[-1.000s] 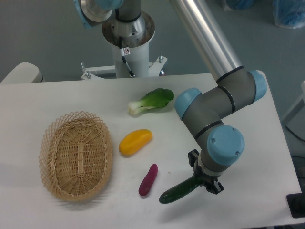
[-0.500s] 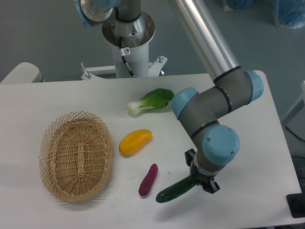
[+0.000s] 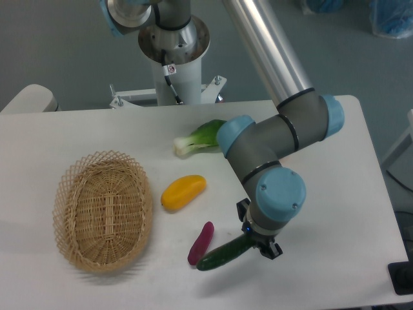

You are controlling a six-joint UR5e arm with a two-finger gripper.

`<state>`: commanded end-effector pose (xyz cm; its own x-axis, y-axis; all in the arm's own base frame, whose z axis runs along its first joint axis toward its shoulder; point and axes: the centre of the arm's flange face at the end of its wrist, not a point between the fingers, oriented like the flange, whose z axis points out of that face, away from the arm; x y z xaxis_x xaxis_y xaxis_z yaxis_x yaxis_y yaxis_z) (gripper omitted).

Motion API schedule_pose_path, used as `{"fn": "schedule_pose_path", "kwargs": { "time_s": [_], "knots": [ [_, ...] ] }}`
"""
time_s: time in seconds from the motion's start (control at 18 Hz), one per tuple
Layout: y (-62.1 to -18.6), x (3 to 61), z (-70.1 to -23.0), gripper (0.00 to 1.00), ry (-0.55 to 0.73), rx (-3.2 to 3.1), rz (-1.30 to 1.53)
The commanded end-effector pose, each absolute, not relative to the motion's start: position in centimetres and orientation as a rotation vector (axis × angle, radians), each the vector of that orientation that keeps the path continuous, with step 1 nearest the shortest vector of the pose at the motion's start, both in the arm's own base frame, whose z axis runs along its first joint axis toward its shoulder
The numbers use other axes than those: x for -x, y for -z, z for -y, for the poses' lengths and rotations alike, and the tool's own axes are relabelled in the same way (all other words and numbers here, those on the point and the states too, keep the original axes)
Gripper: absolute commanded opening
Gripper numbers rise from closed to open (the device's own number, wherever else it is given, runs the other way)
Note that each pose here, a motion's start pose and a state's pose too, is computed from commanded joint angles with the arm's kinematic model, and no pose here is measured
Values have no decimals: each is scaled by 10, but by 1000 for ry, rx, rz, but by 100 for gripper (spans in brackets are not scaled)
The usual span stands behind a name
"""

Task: Place the cucumber in the basket
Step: 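Carry the held cucumber over the wicker basket and lower it inside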

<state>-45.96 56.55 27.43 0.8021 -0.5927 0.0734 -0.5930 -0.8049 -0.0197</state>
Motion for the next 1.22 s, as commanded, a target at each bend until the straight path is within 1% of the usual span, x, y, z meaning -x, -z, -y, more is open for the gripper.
{"fn": "schedule_pose_path", "kwargs": {
  "time_s": [0.17,0.61,0.89,1.06,1.22],
  "knots": [
    [-279,436,-564,10,-144,-2981,995],
    [-289,336,-578,10,-195,-2980,981],
    [-286,269,-589,10,-210,-2993,793],
    [-281,244,-590,11,-223,-2991,716],
    [-276,231,-583,11,-241,-2986,659]
  ]
}}
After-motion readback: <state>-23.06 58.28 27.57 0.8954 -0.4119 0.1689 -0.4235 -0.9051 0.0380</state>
